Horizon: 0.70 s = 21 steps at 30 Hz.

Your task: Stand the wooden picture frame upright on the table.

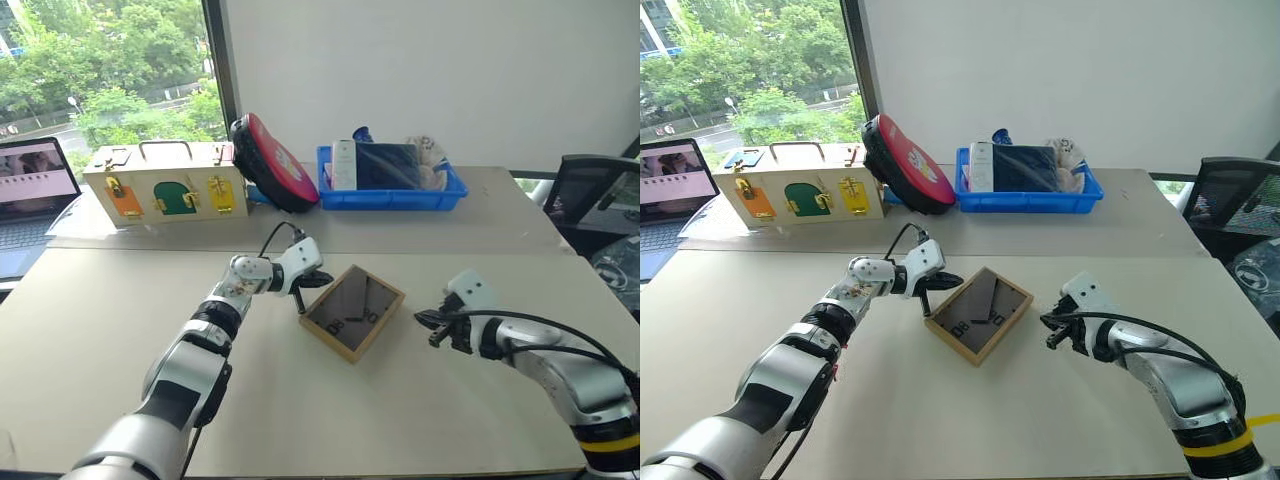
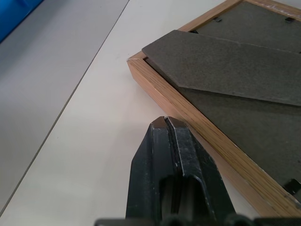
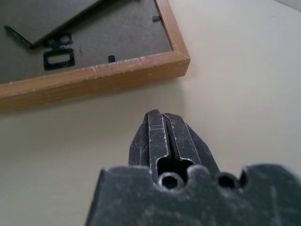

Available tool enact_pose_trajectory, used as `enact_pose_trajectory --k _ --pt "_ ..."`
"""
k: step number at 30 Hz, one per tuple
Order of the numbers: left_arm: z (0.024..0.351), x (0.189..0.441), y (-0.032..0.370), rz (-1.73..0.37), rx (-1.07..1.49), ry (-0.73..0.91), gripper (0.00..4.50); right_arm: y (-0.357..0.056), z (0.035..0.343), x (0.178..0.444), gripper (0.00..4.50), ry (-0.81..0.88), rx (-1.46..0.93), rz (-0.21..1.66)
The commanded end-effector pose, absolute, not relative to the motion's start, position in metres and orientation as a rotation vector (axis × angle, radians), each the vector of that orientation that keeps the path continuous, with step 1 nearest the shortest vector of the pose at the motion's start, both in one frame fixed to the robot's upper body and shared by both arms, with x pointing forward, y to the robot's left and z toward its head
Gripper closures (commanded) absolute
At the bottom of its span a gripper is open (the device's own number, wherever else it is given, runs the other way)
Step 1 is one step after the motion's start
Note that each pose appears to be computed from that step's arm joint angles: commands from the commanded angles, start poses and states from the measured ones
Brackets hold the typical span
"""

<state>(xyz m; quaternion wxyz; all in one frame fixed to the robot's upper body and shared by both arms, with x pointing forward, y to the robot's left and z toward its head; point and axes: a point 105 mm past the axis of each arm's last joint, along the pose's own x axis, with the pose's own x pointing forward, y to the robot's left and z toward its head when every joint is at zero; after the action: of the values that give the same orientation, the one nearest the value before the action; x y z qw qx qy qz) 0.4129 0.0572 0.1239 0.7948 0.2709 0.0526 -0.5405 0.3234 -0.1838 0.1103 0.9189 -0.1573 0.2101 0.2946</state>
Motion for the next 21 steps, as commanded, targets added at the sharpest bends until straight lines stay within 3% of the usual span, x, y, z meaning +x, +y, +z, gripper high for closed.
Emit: enact_pose_trajectory --k 1,11,21 --pt "0.109 0.398 0.074 -1.251 0.577 0.179 4.50 -0.167 0.100 0.334 4.47 0.421 -0.366 0.689" --pt "0.097 0.360 0.149 -1.225 0.471 0.336 4.50 -0.113 0.092 0.352 4.47 0.362 -0.395 0.897" --pt "0.121 0.307 0.138 -1.314 0.243 0.303 4.50 -0.062 0.089 0.355 4.47 0.318 -0.399 1.059"
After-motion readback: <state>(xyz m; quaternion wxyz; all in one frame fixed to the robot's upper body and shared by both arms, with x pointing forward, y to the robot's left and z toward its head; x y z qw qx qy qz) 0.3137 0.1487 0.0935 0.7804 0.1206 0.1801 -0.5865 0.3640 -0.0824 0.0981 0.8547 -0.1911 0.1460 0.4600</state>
